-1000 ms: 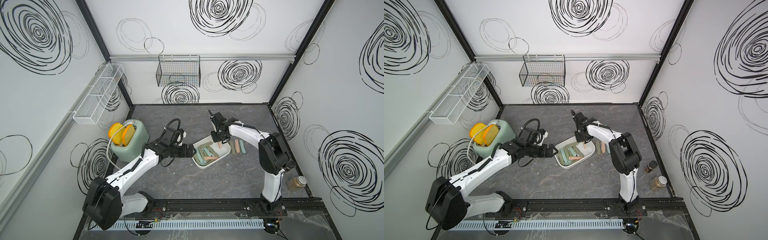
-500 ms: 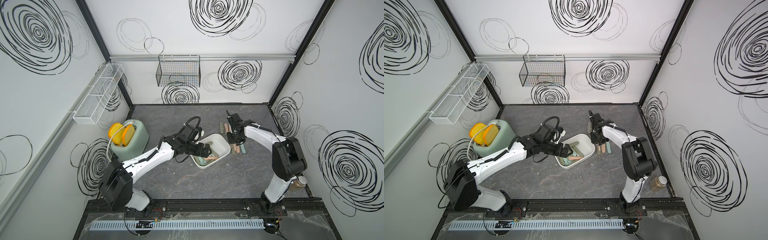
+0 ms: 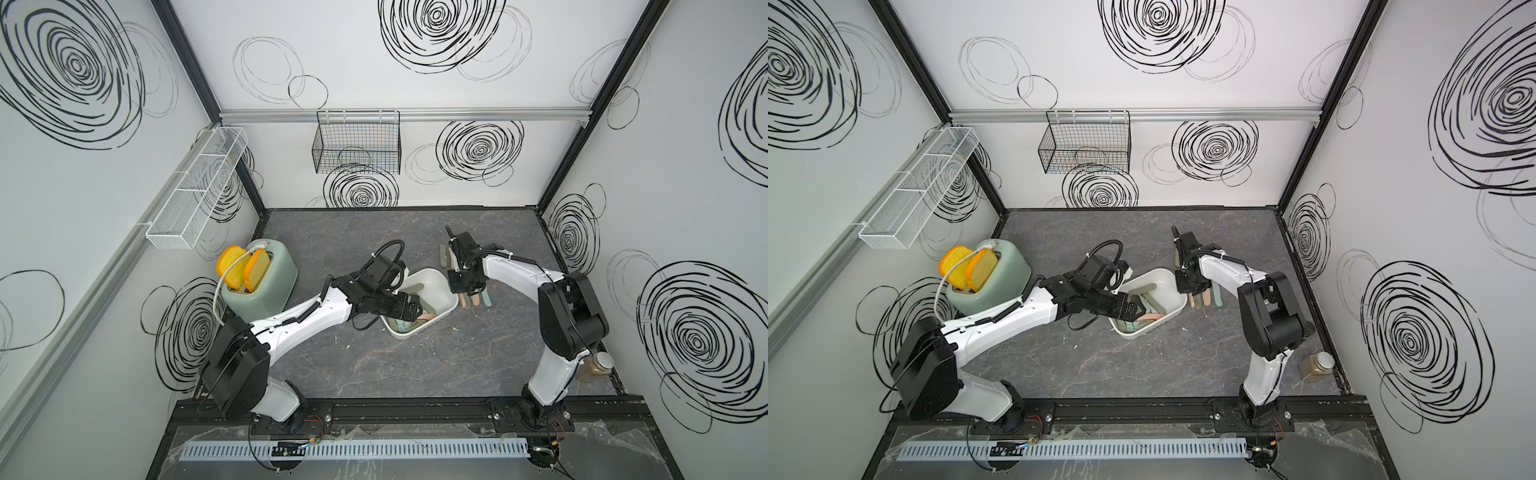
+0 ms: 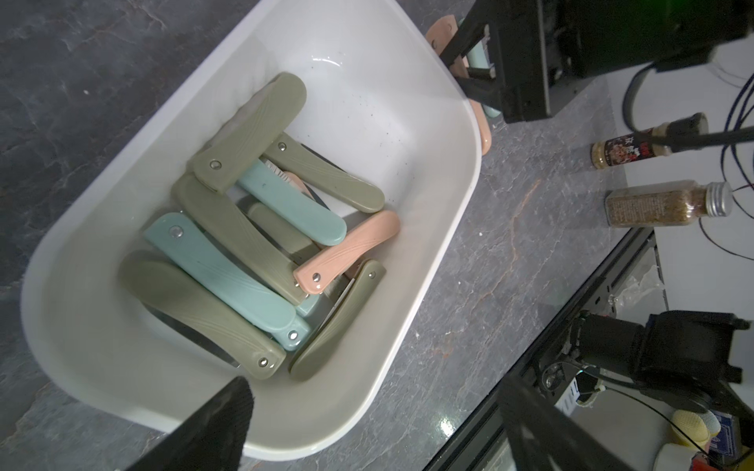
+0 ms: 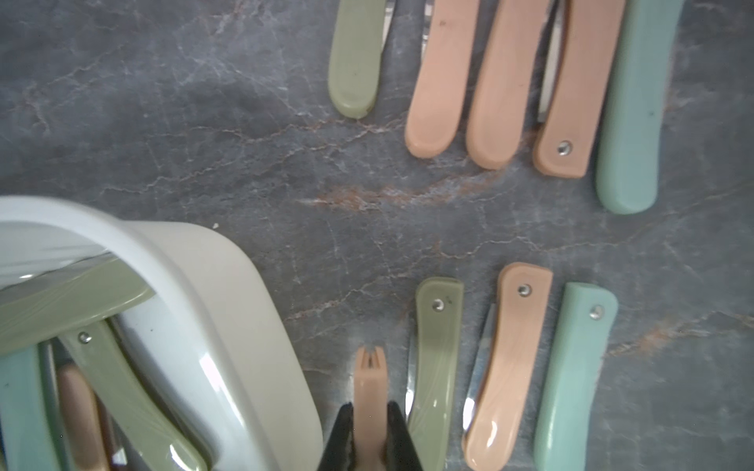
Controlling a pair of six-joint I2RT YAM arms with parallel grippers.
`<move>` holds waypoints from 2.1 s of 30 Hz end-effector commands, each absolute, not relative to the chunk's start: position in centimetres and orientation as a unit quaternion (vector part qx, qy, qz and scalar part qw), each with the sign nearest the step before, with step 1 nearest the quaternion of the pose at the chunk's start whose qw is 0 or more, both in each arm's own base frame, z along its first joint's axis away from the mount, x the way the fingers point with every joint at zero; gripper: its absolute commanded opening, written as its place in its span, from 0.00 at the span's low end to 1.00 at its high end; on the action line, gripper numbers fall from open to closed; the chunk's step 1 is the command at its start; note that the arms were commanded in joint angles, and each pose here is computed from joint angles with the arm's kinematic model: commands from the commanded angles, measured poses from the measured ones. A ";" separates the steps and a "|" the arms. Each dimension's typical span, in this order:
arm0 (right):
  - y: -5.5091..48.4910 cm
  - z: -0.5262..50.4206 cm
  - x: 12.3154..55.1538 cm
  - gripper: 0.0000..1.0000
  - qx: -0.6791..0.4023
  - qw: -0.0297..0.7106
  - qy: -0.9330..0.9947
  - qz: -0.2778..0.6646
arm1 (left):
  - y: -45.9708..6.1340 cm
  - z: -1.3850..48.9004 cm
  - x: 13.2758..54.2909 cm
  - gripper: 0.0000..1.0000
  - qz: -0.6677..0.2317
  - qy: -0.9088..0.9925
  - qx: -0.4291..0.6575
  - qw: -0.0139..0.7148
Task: Take the fruit knife out of the storage box
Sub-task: Place the fruit knife at the center of the board, then pick up the fruit knife from the storage box.
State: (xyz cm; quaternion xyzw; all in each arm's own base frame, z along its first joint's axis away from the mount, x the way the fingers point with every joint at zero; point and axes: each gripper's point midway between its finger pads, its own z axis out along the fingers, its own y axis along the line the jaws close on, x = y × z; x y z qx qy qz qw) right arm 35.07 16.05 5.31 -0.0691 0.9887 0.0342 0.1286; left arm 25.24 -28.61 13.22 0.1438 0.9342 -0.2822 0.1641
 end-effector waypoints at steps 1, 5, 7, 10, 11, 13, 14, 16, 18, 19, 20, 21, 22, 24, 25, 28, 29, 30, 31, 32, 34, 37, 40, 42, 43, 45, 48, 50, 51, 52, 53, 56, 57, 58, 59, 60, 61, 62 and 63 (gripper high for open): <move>17.8 5.2 34.8 0.13 -0.078 0.124 0.987 0.068 | -28.5 14.1 25.5 0.98 -0.291 0.928 0.137 0.186; 19.0 5.4 34.6 0.14 -0.087 0.125 0.984 0.096 | -28.4 13.9 25.4 0.98 -0.290 0.929 0.134 0.185; 19.6 5.6 34.5 0.14 -0.090 0.126 0.982 0.112 | -28.3 13.8 25.3 0.98 -0.289 0.930 0.134 0.183; 19.2 5.3 34.6 0.15 -0.086 0.125 0.983 0.105 | -28.3 13.8 25.3 0.98 -0.289 0.930 0.132 0.184; 18.9 5.0 34.5 0.15 -0.084 0.122 0.984 0.100 | -28.3 13.8 25.3 0.98 -0.289 0.930 0.132 0.184; 18.4 4.4 34.6 0.17 -0.082 0.115 0.985 0.096 | -28.2 13.8 25.2 0.98 -0.289 0.930 0.131 0.184; 18.3 4.0 34.6 0.17 -0.082 0.110 0.986 0.095 | -28.2 13.8 25.2 0.98 -0.288 0.931 0.131 0.184; 18.0 3.3 34.8 0.18 -0.083 0.104 0.987 0.091 | -28.0 13.7 25.2 0.98 -0.286 0.932 0.130 0.182; 17.5 2.6 35.0 0.18 -0.080 0.097 0.988 0.087 | -28.0 13.7 25.1 0.98 -0.285 0.932 0.131 0.182; 17.2 2.2 35.2 0.18 -0.076 0.095 0.989 0.087 | -27.9 13.7 25.0 0.98 -0.284 0.932 0.130 0.182; 16.9 2.0 35.3 0.17 -0.073 0.093 0.989 0.086 | -27.8 13.7 25.1 0.98 -0.282 0.933 0.129 0.182; 16.8 1.7 35.3 0.17 -0.071 0.090 0.989 0.088 | -27.8 13.8 25.0 0.98 -0.282 0.933 0.130 0.182; 16.6 1.4 35.4 0.17 -0.069 0.087 0.990 0.089 | -27.7 13.8 25.0 0.98 -0.280 0.933 0.130 0.183; 16.5 1.0 35.5 0.17 -0.070 0.083 0.990 0.091 | -27.5 13.7 24.9 0.98 -0.278 0.934 0.129 0.183; 16.4 0.8 35.6 0.17 -0.070 0.081 0.990 0.092 | -27.5 13.8 24.9 0.98 -0.278 0.934 0.129 0.183; 16.4 0.4 35.8 0.17 -0.072 0.077 0.990 0.097 | -27.4 13.7 24.9 0.98 -0.277 0.935 0.127 0.182; 16.5 0.3 35.8 0.17 -0.071 0.075 0.989 0.101 | -27.4 13.7 24.8 0.98 -0.277 0.935 0.127 0.182; 16.4 0.2 35.8 0.17 -0.071 0.074 0.989 0.103 | -27.4 13.6 24.8 0.98 -0.277 0.935 0.127 0.181; 16.4 0.1 35.8 0.17 -0.071 0.073 0.989 0.104 | -27.4 13.6 24.8 0.98 -0.277 0.935 0.126 0.181; 16.3 0.1 35.9 0.18 -0.071 0.074 0.989 0.103 | -27.5 13.7 24.8 0.98 -0.278 0.935 0.125 0.182; 16.1 0.1 36.1 0.26 -0.069 0.074 0.990 0.102 | -27.5 13.6 24.9 0.98 -0.278 0.935 0.123 0.181; 15.4 0.6 36.5 0.35 -0.068 0.082 0.991 0.087 | -27.5 13.6 24.8 0.98 -0.280 0.935 0.120 0.180; 15.0 2.0 37.1 0.37 -0.069 0.099 0.990 0.076 | -27.5 13.6 24.7 0.98 -0.283 0.935 0.118 0.180; 14.8 3.1 37.6 0.37 -0.067 0.113 0.989 0.072 | -27.5 13.6 24.7 0.98 -0.285 0.934 0.115 0.181; 14.8 3.6 37.7 0.37 -0.067 0.119 0.988 0.072 | -27.5 13.6 24.6 0.98 -0.287 0.934 0.114 0.181; 14.8 4.5 37.9 0.37 -0.065 0.125 0.987 0.071 | -27.4 13.7 24.5 0.98 -0.289 0.933 0.112 0.182; 14.8 6.4 38.1 0.37 -0.058 0.144 0.985 0.075 | -27.2 13.9 24.4 0.98 -0.287 0.933 0.113 0.186; 15.1 7.7 38.1 0.37 -0.056 0.157 0.983 0.080 | -26.8 14.1 24.3 0.98 -0.285 0.933 0.113 0.189; 15.3 8.4 38.1 0.38 -0.055 0.164 0.982 0.081 | -26.6 14.1 24.3 0.98 -0.285 0.933 0.111 0.191; 15.5 9.0 38.1 0.38 -0.055 0.170 0.981 0.082 | -26.4 14.2 24.3 0.98 -0.285 0.933 0.110 0.192; 15.8 9.5 38.1 0.38 -0.057 0.175 0.979 0.084 | -26.2 14.3 24.3 0.98 -0.285 0.933 0.109 0.194; 17.1 10.9 37.9 0.38 -0.068 0.188 0.975 0.093 | -25.3 14.4 24.1 0.98 -0.283 0.933 0.104 0.197; 17.8 11.1 37.7 0.38 -0.076 0.189 0.974 0.096 | -25.0 14.4 24.1 0.98 -0.282 0.933 0.101 0.199; 18.3 11.2 37.5 0.38 -0.084 0.190 0.973 0.097 | -24.6 14.3 24.1 0.98 -0.281 0.934 0.099 0.199; 19.0 11.3 37.3 0.38 -0.093 0.192 0.972 0.097 | -24.2 14.3 24.1 0.98 -0.280 0.934 0.096 0.200; 19.7 11.3 37.0 0.38 -0.102 0.192 0.971 0.099 | -23.8 14.2 24.1 0.98 -0.278 0.935 0.094 0.200; 20.3 11.2 36.8 0.38 -0.110 0.191 0.970 0.098 | -23.5 14.1 24.0 0.98 -0.277 0.935 0.091 0.200; 20.9 10.8 36.5 0.38 -0.118 0.188 0.970 0.096 | -23.0 14.1 24.0 0.98 -0.277 0.936 0.089 0.201; 21.4 10.6 36.2 0.38 -0.125 0.184 0.970 0.095 | -22.6 14.0 24.0 0.98 -0.275 0.936 0.085 0.201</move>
